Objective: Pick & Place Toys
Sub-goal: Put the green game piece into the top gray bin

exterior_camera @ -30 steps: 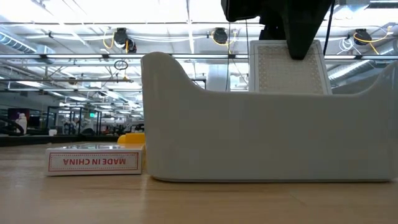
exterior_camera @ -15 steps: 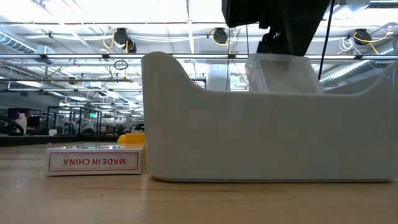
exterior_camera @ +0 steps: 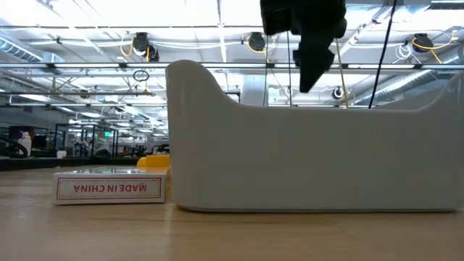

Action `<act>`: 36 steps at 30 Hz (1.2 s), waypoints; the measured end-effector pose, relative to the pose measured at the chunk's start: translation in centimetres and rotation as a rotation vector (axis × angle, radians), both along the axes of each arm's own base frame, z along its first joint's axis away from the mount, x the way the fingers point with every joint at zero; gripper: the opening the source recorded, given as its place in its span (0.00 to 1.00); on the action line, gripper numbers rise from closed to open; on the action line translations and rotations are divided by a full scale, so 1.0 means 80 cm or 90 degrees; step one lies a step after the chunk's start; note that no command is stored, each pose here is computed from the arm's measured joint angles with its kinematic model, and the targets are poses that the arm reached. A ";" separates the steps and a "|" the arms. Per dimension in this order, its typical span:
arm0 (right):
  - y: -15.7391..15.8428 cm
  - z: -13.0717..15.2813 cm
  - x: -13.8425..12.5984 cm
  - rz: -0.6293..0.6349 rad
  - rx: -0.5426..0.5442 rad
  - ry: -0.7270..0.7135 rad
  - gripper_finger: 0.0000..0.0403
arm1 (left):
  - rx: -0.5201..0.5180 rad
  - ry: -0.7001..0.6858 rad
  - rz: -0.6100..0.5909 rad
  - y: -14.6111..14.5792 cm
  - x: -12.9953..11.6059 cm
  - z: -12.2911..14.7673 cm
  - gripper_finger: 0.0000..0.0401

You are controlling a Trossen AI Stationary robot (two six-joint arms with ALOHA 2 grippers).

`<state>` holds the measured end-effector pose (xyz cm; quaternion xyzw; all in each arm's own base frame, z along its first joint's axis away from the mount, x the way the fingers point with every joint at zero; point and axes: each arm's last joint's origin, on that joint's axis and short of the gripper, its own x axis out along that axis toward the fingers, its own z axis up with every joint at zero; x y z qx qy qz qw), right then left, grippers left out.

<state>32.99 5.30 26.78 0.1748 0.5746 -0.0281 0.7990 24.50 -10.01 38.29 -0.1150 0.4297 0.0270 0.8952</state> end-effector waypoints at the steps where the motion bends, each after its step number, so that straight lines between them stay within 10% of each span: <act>1: -0.002 0.008 -0.005 -0.012 -0.019 -0.012 0.51 | 0.006 0.008 0.006 -0.001 -0.002 -0.001 0.86; 14: -0.009 0.098 -0.074 -0.151 -0.088 -0.179 0.50 | 0.047 0.068 0.058 -0.018 -0.017 -0.034 0.86; 24: 0.004 0.076 -0.089 -0.151 -0.107 -0.107 0.50 | 0.040 0.171 0.083 0.012 -0.002 -0.139 0.86; 36: 0.011 0.034 -0.084 -0.171 -0.044 -0.097 0.50 | 0.141 0.189 0.063 0.115 0.019 -0.159 0.86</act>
